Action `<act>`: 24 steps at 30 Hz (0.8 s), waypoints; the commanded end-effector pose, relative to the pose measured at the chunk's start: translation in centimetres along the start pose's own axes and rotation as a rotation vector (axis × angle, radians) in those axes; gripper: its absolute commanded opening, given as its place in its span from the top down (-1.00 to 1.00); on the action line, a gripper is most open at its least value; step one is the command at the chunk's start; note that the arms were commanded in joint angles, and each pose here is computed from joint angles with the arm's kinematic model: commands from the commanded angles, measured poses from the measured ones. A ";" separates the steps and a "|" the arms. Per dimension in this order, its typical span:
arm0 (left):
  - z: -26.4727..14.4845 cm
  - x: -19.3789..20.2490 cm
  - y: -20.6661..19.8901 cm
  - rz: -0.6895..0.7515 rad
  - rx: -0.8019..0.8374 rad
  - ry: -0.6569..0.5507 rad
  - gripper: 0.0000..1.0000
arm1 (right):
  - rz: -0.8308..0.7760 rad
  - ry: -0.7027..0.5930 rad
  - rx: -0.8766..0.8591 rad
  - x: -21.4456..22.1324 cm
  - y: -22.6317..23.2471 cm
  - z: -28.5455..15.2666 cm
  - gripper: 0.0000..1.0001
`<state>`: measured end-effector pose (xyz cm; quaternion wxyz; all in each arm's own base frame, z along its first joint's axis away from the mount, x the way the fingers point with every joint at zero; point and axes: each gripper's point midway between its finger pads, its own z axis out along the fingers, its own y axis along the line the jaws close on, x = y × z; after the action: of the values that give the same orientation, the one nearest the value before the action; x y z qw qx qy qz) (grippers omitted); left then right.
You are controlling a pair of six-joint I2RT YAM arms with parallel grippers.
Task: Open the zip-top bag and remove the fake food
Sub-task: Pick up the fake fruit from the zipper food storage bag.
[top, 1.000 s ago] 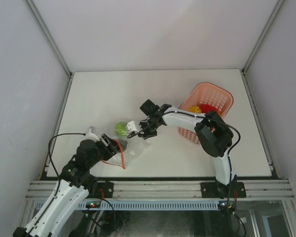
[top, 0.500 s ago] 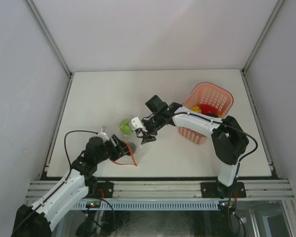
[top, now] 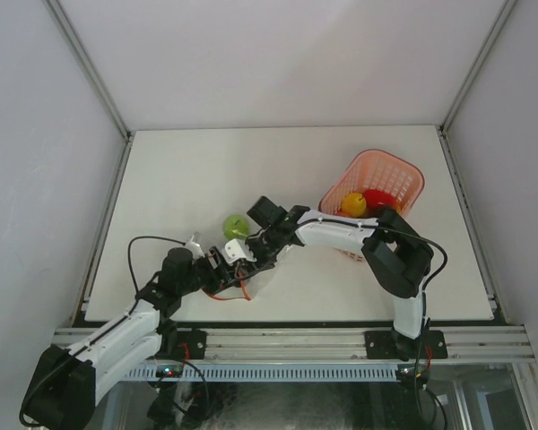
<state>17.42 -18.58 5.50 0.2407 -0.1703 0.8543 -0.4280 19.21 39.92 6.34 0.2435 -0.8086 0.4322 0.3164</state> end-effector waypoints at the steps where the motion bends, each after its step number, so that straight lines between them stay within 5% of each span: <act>1: 0.2 -0.2 -0.4 0.034 0.041 -0.014 -0.54 | -0.070 0.001 0.003 -1.0 -0.3 1.0 0.30; 6: 0.5 -0.3 -0.2 0.038 0.035 -0.012 -0.67 | -0.090 0.021 -0.019 -0.9 0.1 1.5 0.40; 14: 0.6 -0.2 0.2 0.041 0.024 -0.008 -0.58 | -0.082 0.016 -0.025 -1.6 0.0 1.6 0.74; 20: 0.7 -0.2 0.5 0.041 0.014 -0.008 -0.33 | -0.061 0.010 -0.019 -1.9 -0.2 1.5 0.92; 24: 0.5 -0.3 0.5 0.050 0.002 -0.012 0.07 | -0.051 0.010 -0.012 -1.9 -0.4 1.4 0.92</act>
<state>17.47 -18.30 4.14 0.2352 -0.1694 0.8642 -0.4112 18.83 39.85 5.39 0.2220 -0.8273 0.4294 0.2863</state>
